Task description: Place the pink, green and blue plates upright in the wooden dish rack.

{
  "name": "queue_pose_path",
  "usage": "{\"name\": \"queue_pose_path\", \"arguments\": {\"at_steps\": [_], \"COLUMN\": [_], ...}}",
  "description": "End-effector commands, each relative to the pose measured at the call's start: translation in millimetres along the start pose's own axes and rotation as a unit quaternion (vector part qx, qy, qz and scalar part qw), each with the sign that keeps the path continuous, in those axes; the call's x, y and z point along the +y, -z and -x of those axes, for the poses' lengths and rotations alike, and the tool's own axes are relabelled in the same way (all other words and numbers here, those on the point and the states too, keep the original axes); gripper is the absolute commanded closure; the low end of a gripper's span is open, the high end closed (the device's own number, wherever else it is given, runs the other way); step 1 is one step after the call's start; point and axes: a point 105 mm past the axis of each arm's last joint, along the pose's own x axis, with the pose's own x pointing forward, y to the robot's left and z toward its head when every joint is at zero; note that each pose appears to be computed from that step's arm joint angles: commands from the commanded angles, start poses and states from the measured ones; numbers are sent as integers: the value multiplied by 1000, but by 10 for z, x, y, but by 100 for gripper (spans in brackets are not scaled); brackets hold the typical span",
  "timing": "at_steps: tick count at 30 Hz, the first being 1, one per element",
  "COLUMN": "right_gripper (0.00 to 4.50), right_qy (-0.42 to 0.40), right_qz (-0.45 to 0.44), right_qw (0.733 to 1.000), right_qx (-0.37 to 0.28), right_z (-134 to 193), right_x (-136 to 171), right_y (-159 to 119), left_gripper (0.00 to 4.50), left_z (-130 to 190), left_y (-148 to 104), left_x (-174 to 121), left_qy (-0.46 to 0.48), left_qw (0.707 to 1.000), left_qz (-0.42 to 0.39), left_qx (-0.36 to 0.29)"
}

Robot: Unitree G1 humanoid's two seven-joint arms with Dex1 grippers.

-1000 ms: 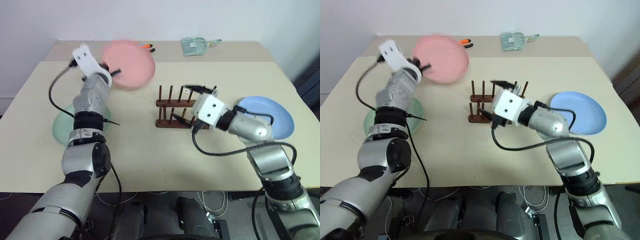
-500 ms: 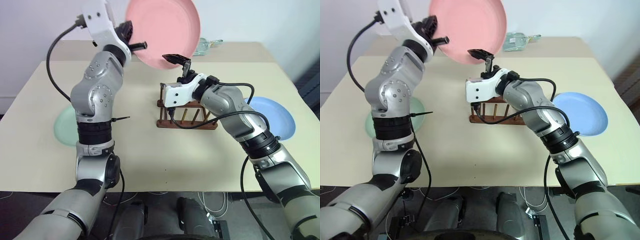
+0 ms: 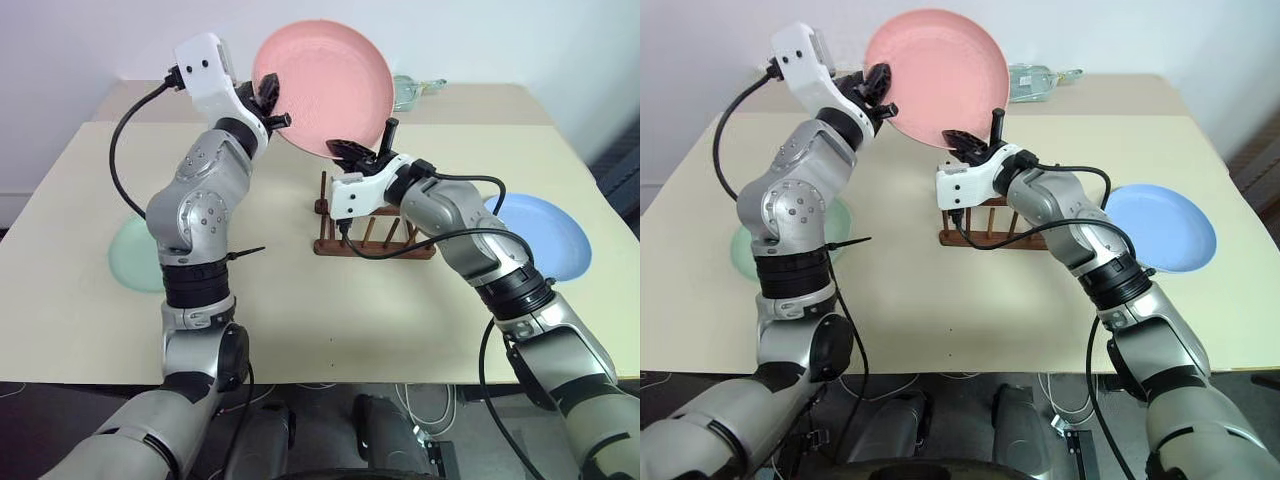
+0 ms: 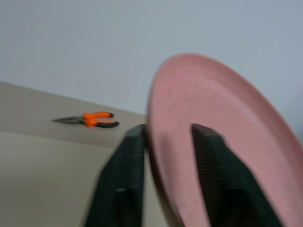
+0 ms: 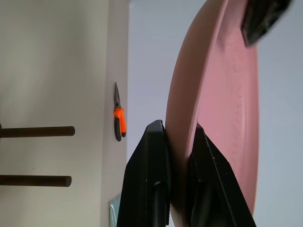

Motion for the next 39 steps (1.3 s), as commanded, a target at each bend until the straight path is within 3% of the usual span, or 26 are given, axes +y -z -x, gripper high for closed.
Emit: {"name": "queue_pose_path", "arguments": {"at_steps": [1, 2, 5, 7, 12, 14, 17, 25, 30, 37, 39], "right_gripper": [450, 450, 450, 450, 450, 450, 450, 450, 450, 450, 367], "right_qy": [67, 88, 145, 164, 178, 175, 153, 164, 160, 167, 166], "right_qz": [-23, -53, -209, -351, -629, -674, -702, -749, -764, -775, -773], "right_qw": [997, 995, 967, 921, 750, 709, 689, 642, 625, 609, 612], "right_qx": [1, 1, -12, -36, -104, -111, -95, -34, -8, 26, 31], "right_z": [114, 173, 423, 635, 1207, 1308, 1357, 1404, 1400, 1423, 1425], "right_x": [-299, -371, -583, -662, -781, -773, -664, -413, -271, -118, -103], "right_y": [0, 23, 119, 171, 259, 238, 172, 293, 351, 454, 463], "left_gripper": [97, 51, 51, 51, 51, 51, 51, 51, 51, 51, 46], "left_z": [-9, 0, 44, 52, 298, 463, 679, 1150, 1295, 1333, 1339], "left_y": [-484, -601, -807, -737, -52, 227, 478, 657, 730, 790, 809], "left_x": [78, 159, 370, 452, 461, 427, 378, 55, -51, -115, -118], "left_qy": [-15, -25, -46, -42, 119, 192, 269, 424, 458, 465, 465], "left_qw": [991, 987, 985, 988, 961, 945, 927, 870, 848, 842, 842], "left_qz": [100, 105, 46, -56, -247, -263, -250, -192, -188, -188, -186], "left_qx": [-93, -117, -160, -140, -32, 18, 78, 164, 192, 199, 201]}}
